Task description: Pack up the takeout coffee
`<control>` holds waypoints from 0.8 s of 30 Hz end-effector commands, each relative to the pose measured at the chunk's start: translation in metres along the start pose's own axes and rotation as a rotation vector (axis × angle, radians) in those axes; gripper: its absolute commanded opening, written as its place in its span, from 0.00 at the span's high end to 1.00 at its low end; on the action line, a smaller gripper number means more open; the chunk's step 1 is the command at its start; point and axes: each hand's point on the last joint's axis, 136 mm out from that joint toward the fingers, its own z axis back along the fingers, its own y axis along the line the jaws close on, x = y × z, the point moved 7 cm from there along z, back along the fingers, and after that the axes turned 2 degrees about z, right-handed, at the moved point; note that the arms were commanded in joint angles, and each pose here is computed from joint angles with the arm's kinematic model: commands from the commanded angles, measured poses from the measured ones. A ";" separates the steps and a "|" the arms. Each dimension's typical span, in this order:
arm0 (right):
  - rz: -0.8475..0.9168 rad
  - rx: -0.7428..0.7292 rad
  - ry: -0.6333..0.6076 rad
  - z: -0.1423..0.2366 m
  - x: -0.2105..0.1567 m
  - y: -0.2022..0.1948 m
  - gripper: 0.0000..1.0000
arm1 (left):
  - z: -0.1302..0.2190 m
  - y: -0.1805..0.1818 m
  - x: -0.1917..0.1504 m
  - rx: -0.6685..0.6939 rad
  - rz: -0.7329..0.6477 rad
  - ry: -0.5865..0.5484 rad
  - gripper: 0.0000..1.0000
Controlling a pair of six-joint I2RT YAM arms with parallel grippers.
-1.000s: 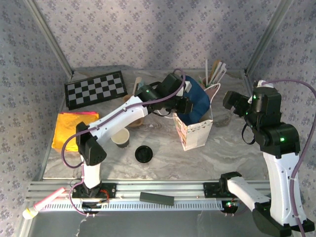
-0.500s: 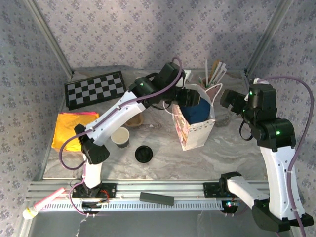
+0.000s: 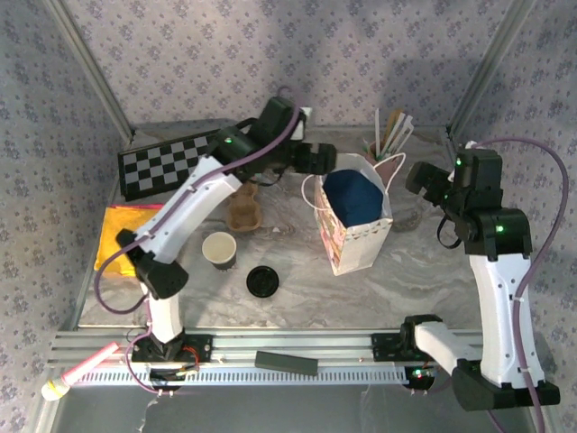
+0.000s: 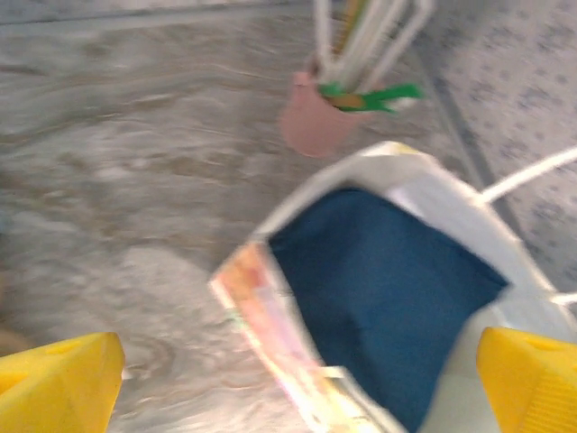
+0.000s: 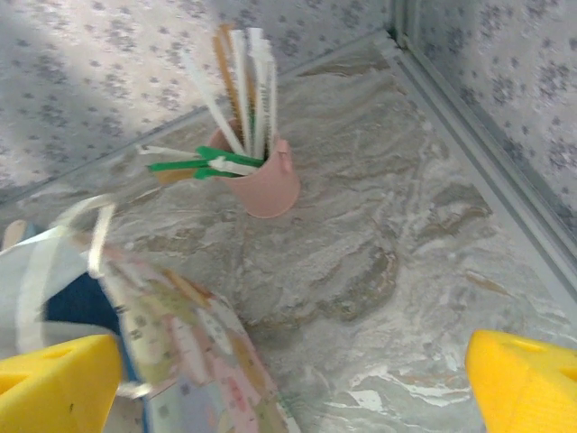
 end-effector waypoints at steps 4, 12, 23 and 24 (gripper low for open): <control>-0.089 -0.064 0.033 -0.027 -0.007 -0.022 0.00 | 0.069 0.116 0.005 0.238 0.235 -0.241 0.00; -0.115 -0.279 0.081 -0.089 -0.038 -0.062 0.00 | 0.112 0.280 -0.080 0.659 0.505 -0.505 0.00; 0.101 -0.339 0.055 -0.183 -0.090 -0.066 0.00 | 0.069 0.384 -0.143 1.015 0.508 -0.416 0.00; 0.123 -0.352 0.056 -0.192 -0.095 -0.066 0.00 | 0.061 0.391 -0.144 1.025 0.490 -0.409 0.00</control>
